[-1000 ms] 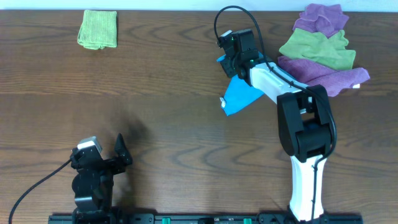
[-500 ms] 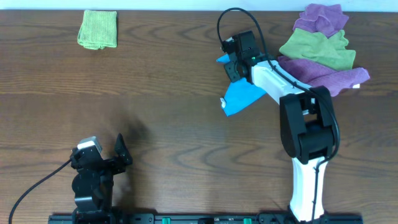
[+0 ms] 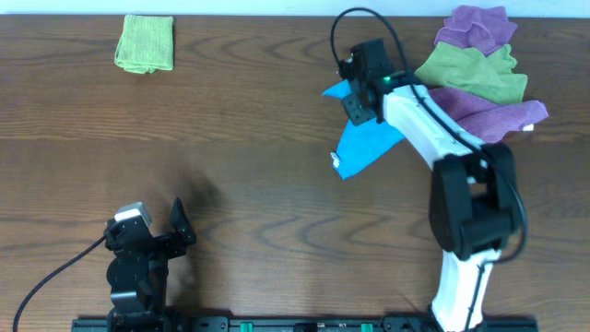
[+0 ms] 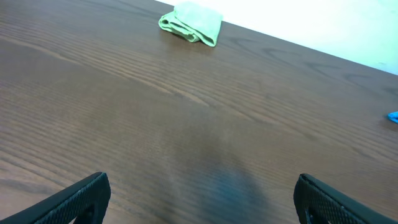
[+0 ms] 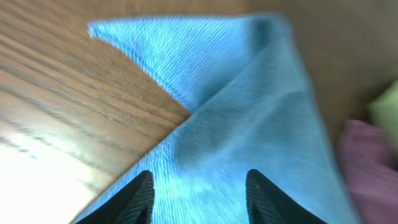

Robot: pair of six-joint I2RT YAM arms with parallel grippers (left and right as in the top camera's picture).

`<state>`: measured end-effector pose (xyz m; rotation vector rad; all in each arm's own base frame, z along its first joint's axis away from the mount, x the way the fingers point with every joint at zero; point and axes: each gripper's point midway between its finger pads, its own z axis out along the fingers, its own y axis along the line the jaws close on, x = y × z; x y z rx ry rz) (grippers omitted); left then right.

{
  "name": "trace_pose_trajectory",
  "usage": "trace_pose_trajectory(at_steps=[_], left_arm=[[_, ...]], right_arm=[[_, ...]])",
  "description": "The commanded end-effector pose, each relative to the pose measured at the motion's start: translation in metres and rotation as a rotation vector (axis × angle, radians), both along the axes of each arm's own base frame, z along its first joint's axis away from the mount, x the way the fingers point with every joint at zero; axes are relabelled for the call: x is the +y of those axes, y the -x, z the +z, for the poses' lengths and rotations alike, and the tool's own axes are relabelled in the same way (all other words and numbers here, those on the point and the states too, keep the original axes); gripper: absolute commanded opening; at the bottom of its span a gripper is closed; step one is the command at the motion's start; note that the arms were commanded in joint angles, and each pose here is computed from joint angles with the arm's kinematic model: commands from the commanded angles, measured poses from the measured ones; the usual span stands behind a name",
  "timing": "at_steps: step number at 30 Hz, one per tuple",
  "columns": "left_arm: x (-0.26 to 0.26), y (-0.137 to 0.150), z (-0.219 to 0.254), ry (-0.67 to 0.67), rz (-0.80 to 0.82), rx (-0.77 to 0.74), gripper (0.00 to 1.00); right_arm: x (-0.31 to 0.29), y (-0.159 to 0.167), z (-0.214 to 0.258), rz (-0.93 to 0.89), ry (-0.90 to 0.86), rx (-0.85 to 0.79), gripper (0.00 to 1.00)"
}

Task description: Fold the cloth

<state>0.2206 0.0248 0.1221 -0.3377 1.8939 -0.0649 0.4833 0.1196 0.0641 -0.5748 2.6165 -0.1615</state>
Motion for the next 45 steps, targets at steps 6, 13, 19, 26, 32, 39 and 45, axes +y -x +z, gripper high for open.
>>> trace_pose_trajectory(at_steps=[6,13,19,26,32,39,45], left_arm=[[0.001,0.001,-0.009,-0.019,0.000,0.021,0.95],[0.001,0.001,-0.009,-0.019,0.000,0.021,0.96],[0.001,0.001,-0.009,-0.019,0.000,0.021,0.95],[0.001,0.001,-0.009,-0.019,0.000,0.021,0.95],[0.001,0.000,-0.009,-0.019,-0.001,0.021,0.95],[0.001,0.001,-0.009,-0.019,0.000,0.021,0.95],[0.001,0.001,-0.009,-0.019,0.000,0.021,0.96]], right_arm=[[-0.015,0.010,0.033,-0.042,0.000,-0.011,0.55],[-0.036,0.036,0.007,-0.103,0.022,0.137,0.45],[-0.052,0.073,-0.010,-0.158,-0.096,0.326,0.42],[-0.069,0.096,-0.030,-0.232,-0.299,0.442,0.41],[-0.081,0.087,-0.037,-0.285,-0.534,0.407,0.51],[-0.107,0.078,-0.047,-0.404,-0.576,0.345,0.60],[-0.110,0.060,-0.045,-0.421,-0.595,0.275,0.64]])
